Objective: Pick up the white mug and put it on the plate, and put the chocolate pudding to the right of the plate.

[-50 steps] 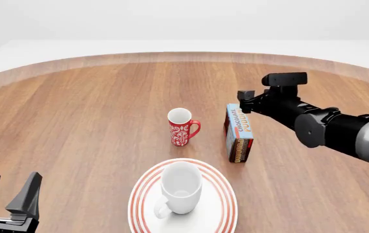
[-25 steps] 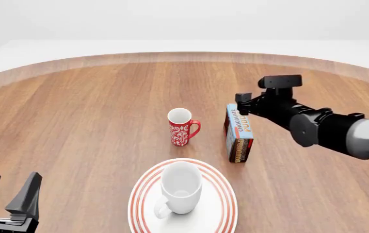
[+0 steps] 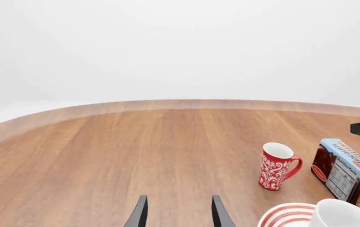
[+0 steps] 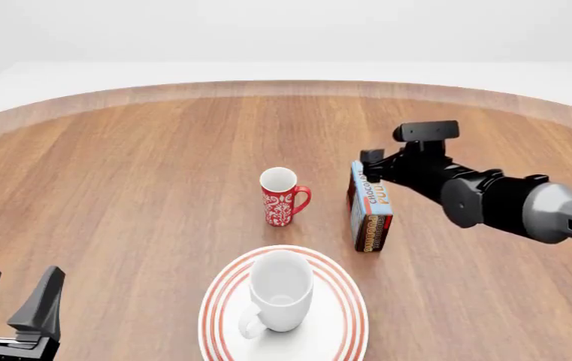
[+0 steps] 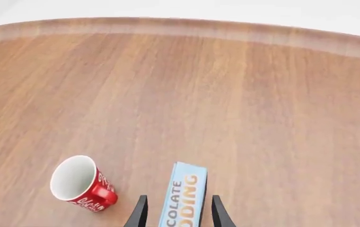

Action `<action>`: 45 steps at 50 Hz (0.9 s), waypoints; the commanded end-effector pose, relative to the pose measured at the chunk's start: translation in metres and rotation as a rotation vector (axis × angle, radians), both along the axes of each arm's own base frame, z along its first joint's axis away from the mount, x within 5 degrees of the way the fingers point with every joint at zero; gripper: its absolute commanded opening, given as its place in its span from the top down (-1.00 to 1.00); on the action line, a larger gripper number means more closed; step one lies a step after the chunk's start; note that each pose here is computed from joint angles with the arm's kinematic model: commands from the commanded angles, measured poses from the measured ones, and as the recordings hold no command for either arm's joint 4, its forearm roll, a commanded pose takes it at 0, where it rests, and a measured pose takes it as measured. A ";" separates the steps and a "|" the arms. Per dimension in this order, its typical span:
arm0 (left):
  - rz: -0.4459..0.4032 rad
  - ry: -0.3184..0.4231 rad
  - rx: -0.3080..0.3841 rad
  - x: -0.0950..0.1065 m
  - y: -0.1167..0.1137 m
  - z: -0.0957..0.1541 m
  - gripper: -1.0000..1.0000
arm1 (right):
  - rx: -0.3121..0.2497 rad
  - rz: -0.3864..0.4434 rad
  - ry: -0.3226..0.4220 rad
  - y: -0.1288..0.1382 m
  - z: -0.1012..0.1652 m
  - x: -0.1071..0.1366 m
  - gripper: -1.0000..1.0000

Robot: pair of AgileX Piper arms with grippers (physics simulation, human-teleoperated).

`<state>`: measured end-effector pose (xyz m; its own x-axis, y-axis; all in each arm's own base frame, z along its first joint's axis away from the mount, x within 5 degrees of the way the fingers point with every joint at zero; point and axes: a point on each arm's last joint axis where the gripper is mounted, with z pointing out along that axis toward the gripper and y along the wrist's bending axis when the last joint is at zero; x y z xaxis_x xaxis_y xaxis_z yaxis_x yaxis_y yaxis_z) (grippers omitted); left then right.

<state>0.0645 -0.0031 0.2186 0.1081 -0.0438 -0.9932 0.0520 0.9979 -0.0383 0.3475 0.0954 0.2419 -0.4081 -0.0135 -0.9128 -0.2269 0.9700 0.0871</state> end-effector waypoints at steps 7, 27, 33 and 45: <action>0.000 -0.001 -0.004 0.000 0.000 0.000 -1.00 | -0.006 0.003 0.016 0.002 -0.009 0.005 -1.00; 0.000 -0.002 -0.006 -0.001 0.000 0.000 -1.00 | -0.013 0.007 0.029 0.004 -0.018 0.009 -1.00; 0.001 -0.002 -0.006 -0.001 0.000 0.000 -1.00 | -0.012 0.004 0.032 0.004 -0.019 0.010 -1.00; 0.001 -0.001 -0.006 -0.001 0.000 0.000 -1.00 | -0.009 -0.002 0.038 0.003 -0.023 0.011 -1.00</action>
<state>0.0633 -0.0029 0.2185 0.1100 -0.0493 -0.9927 0.0513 0.9977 -0.0439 0.3573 0.0985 0.2217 -0.4377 -0.0238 -0.8988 -0.2259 0.9705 0.0843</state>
